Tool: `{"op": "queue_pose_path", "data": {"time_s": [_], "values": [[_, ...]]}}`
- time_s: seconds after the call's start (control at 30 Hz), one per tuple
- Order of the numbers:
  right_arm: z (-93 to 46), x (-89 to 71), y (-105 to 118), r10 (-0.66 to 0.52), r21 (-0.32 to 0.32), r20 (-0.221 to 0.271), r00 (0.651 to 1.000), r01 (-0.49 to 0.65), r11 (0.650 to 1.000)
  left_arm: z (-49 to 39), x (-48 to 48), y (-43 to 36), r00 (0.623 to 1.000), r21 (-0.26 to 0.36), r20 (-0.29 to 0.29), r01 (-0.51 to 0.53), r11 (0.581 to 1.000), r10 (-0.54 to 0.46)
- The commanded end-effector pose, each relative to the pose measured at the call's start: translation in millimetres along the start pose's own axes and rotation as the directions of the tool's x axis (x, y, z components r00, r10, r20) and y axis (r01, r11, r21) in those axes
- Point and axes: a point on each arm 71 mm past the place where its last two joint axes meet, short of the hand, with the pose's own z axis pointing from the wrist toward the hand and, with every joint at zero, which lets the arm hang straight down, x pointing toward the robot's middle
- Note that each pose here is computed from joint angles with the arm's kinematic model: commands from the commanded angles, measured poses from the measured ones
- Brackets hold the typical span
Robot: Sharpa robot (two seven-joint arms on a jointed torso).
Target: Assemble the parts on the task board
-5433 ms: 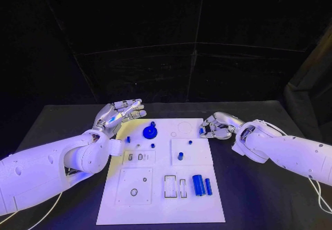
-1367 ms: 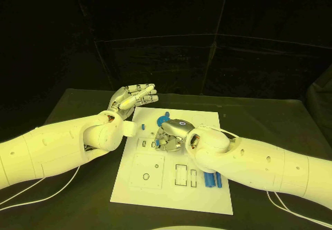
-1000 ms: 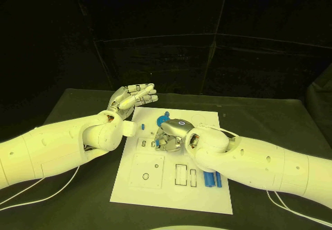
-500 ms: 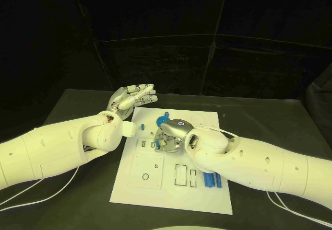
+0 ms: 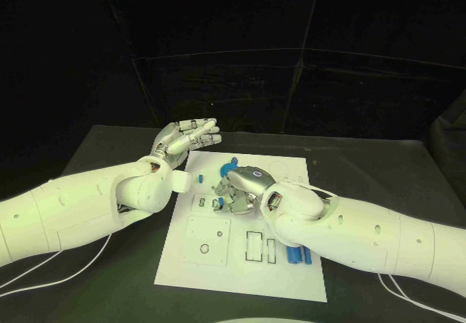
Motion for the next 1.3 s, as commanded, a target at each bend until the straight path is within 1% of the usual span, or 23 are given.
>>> {"op": "queue_pose_path", "data": {"time_s": [0.03,0.1,0.23,0.3,0.43,0.5,0.57,0.63,0.67,0.73,0.77,0.8,0.83,0.87,0.9,0.93,0.97,1.0,1.03,1.1,1.17,1.23,1.3], "values": [[-4.6,-10.8,10.4,0.076,-0.145,0.118,0.99,-0.058,0.988,0.8,0.1,-0.6,1.0,-0.003,-0.009,0.005,1.0,-0.005],[-9.7,-13.7,14.2,0.123,-0.216,0.123,0.985,-0.094,0.972,0.9,-1.5,-0.2,1.0,-0.009,-0.008,0.001,1.0,-0.002],[-19.9,-19.1,17.7,0.202,-0.291,0.107,0.974,-0.163,0.943,0.8,-5.3,0.3,1.0,-0.02,-0.013,-0.019,1.0,0.019],[-26.1,-24.9,16.9,0.255,-0.308,0.09,0.963,-0.216,0.927,0.5,-8.3,0.7,0.999,-0.032,-0.019,-0.041,0.999,0.04],[-32.2,-43.2,6.0,0.364,-0.288,0.06,0.929,-0.333,0.898,0.0,-13.7,2.9,0.997,-0.076,-0.04,-0.073,0.994,0.07],[-35.2,-58.2,-5.0,0.403,-0.268,0.066,0.913,-0.373,0.888,-0.2,-15.2,3.6,0.995,-0.118,-0.067,-0.087,0.989,0.079],[-38.0,-69.8,-15.7,0.424,-0.247,0.079,0.902,-0.394,0.885,0.4,-15.7,2.6,0.99,-0.141,-0.094,-0.113,0.983,0.1],[-41.9,-81.8,-29.2,0.454,-0.214,0.094,0.886,-0.427,0.878,0.9,-16.5,1.7,0.982,-0.182,-0.135,-0.155,0.971,0.131],[-44.8,-88.8,-37.8,0.474,-0.193,0.107,0.874,-0.449,0.872,1.1,-17.2,1.1,0.974,-0.215,-0.167,-0.19,0.958,0.156],[-51.2,-103.2,-54.1,0.504,-0.157,0.137,0.853,-0.483,0.861,1.4,-18.8,-0.4,0.945,-0.286,-0.239,-0.287,0.914,0.222],[-54.3,-110.5,-61.5,0.514,-0.143,0.154,0.844,-0.496,0.856,1.2,-19.3,-0.9,0.924,-0.32,-0.283,-0.344,0.883,0.258],[-59.1,-120.3,-71.3,0.526,-0.124,0.178,0.832,-0.511,0.85,0.1,-20.0,-1.1,0.884,-0.36,-0.348,-0.434,0.826,0.312],[-62.5,-126.5,-77.8,0.532,-0.112,0.194,0.824,-0.52,0.847,-0.8,-20.4,-1.6,0.846,-0.373,-0.398,-0.504,0.779,0.356],[-65.2,-130.9,-82.7,0.535,-0.103,0.207,0.819,-0.526,0.844,-1.5,-20.6,-1.8,0.81,-0.375,-0.437,-0.56,0.739,0.392],[-68.4,-135.7,-88.5,0.537,-0.092,0.222,0.814,-0.531,0.842,-2.2,-20.6,-1.8,0.759,-0.369,-0.485,-0.628,0.685,0.435],[-70.8,-139.1,-92.9,0.538,-0.083,0.232,0.81,-0.535,0.841,-2.7,-20.6,-1.8,0.715,-0.358,-0.521,-0.679,0.641,0.466],[-72.5,-141.3,-95.9,0.538,-0.076,0.24,0.808,-0.537,0.84,-3.0,-20.5,-1.8,0.682,-0.348,-0.546,-0.713,0.608,0.487],[-76.1,-145.8,-102.4,0.536,-0.062,0.256,0.805,-0.54,0.84,-3.5,-19.8,-1.5,0.605,-0.321,-0.597,-0.782,0.534,0.527],[-77.0,-146.9,-104.0,0.535,-0.058,0.26,0.804,-0.54,0.839,-3.5,-19.4,-1.3,0.583,-0.312,-0.61,-0.799,0.514,0.536],[-80.5,-151.1,-111.3,0.531,-0.039,0.276,0.801,-0.543,0.839,-2.6,-16.7,0.5,0.489,-0.272,-0.661,-0.863,0.426,0.568],[-82.4,-153.5,-116.7,0.528,-0.024,0.286,0.799,-0.545,0.838,-2.9,-13.3,6.4,0.415,-0.241,-0.699,-0.904,0.354,0.583],[-82.7,-154.5,-120.0,0.527,-0.014,0.29,0.799,-0.547,0.837,-1.2,-9.2,11.4,0.365,-0.219,-0.721,-0.926,0.307,0.588],[-82.9,-155.3,-123.4,0.525,-0.002,0.294,0.799,-0.549,0.836,-0.5,-4.9,18.3,0.321,-0.199,-0.745,-0.944,0.264,0.585]]}}
